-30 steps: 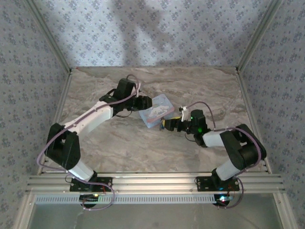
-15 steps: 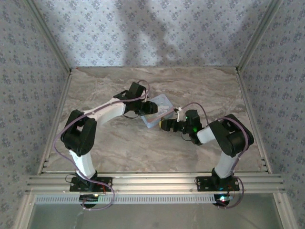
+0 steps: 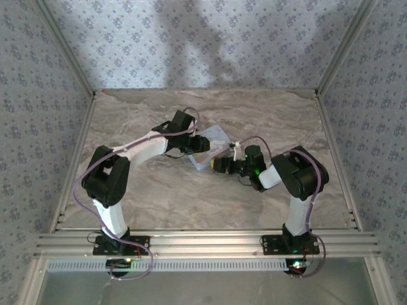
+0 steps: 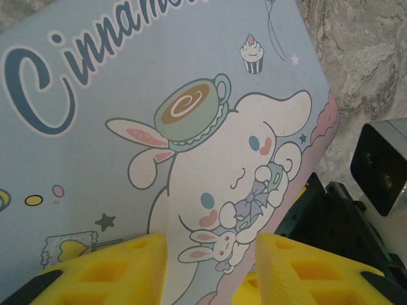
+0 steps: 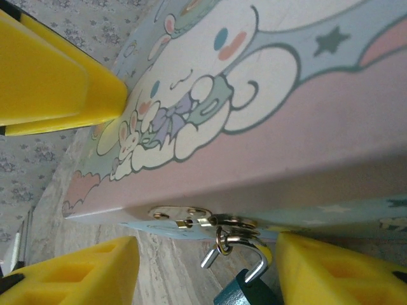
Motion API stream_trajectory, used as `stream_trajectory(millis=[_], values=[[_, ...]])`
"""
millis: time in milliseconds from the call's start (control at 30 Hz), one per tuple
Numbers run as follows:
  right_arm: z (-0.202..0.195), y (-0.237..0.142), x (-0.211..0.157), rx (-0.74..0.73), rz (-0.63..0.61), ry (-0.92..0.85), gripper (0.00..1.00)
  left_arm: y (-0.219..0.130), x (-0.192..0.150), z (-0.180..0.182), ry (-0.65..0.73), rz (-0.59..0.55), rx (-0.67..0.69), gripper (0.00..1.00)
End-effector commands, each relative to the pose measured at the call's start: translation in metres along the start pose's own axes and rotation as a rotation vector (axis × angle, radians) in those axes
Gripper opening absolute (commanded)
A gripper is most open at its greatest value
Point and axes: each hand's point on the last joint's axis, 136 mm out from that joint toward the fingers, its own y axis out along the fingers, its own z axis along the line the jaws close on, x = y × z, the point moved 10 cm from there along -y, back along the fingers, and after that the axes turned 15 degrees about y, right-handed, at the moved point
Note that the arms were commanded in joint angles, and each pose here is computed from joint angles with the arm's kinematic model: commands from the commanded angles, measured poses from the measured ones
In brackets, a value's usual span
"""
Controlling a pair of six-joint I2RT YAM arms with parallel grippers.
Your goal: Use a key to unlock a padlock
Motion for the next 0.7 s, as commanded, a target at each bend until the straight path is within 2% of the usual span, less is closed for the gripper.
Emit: stream_trajectory(millis=[0,367,667], values=[[0.001,0.004,-0.002,0.03,0.021,0.005,0.56,0.005,-0.012,0.005,-0.022,0.041,0.021,0.41],[-0.005,-0.002,-0.005,0.003,0.018,0.018,0.43,0.006,-0.012,0.006,-0.026,0.047,0.031,0.4],[-0.01,-0.005,-0.007,-0.019,0.013,0.027,0.28,0.006,-0.013,0.007,-0.029,0.048,0.034,0.4]])
